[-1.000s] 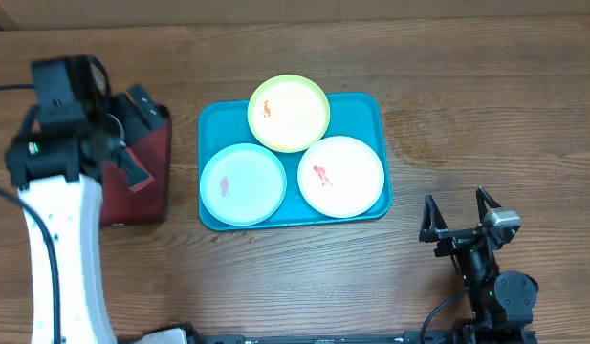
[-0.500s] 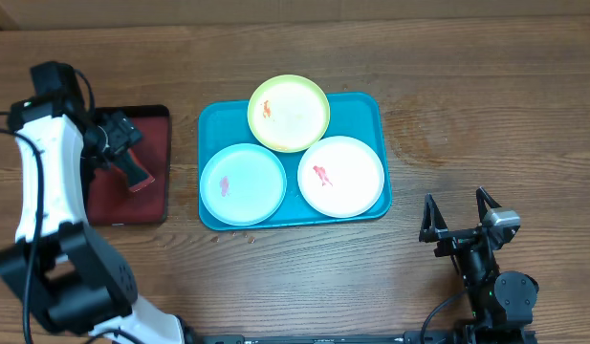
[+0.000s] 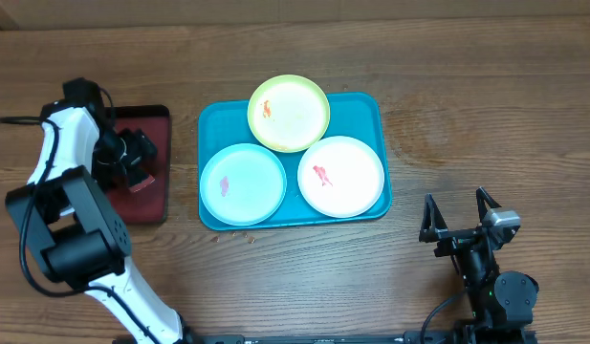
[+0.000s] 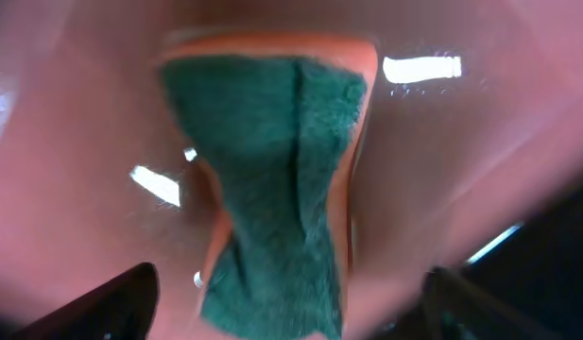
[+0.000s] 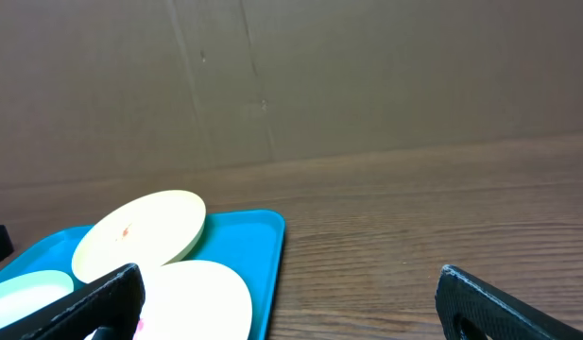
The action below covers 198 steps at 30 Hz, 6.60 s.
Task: Clean dirty plates on tray and stack at the side
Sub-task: 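Move the left gripper down to the sponge in the red water tray, then grasp the orange-green sponge with the left gripper and dip it in water, then lift the sponge with the left gripper and carry it to the light blue plate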
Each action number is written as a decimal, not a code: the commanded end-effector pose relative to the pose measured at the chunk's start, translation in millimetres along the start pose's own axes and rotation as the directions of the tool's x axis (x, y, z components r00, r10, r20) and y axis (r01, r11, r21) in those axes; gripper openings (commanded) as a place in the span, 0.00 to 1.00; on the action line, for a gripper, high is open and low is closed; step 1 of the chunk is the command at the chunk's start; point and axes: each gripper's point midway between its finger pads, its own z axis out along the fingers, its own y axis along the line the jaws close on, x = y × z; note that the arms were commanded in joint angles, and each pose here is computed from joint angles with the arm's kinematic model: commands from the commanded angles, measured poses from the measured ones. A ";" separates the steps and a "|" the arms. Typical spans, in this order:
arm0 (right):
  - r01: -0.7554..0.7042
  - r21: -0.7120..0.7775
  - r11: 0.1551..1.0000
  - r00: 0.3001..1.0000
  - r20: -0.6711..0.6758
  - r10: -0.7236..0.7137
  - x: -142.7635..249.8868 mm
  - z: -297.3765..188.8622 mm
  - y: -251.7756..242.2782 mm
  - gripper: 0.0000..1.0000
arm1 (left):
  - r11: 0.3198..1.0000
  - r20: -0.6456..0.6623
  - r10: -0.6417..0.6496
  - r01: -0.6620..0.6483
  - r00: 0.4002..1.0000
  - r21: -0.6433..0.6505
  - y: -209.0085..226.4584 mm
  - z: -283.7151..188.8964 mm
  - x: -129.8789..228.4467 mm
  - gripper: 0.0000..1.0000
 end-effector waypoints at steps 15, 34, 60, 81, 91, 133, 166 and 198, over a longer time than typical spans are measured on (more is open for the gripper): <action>0.000 -0.006 1.000 1.000 0.000 0.000 2.5 0.3 0.9 1.00 | 0.999 -0.095 0.033 -0.036 0.995 -0.037 7.3 29.9 8.5 0.04; 0.000 -0.005 1.000 1.000 0.000 0.000 2.5 0.3 0.8 1.00 | 0.989 0.131 0.038 -0.019 0.991 -0.146 20.1 27.6 -43.5 1.00; 0.000 -0.006 1.000 1.000 0.000 0.000 2.5 0.3 0.9 1.00 | 0.994 -0.017 0.037 -0.038 0.999 -0.101 15.5 39.5 -9.7 1.00; 0.000 -0.006 1.000 1.000 0.001 0.000 2.4 0.3 0.8 1.00 | 0.997 -0.147 0.030 -0.039 0.989 -0.060 12.0 37.3 20.8 1.00; 0.000 -0.006 1.000 1.000 0.000 0.000 2.5 0.3 0.9 1.00 | 0.999 -0.185 0.028 -0.034 0.982 -0.031 7.9 36.1 29.3 0.20; 0.000 -0.006 1.000 1.000 0.000 0.000 2.5 0.3 0.9 1.00 | 0.996 0.060 0.047 -0.043 0.997 -0.078 1.3 -108.1 -43.6 0.04; 0.000 -0.006 1.000 1.000 0.000 0.000 2.5 0.3 0.9 1.00 | 0.993 0.053 0.093 -0.097 0.994 0.073 -9.6 -86.6 6.7 0.04; 0.000 -0.006 1.000 1.000 0.000 0.000 2.5 0.3 0.9 1.00 | 0.776 0.049 0.584 -0.575 0.810 0.261 -159.2 -37.7 185.9 0.04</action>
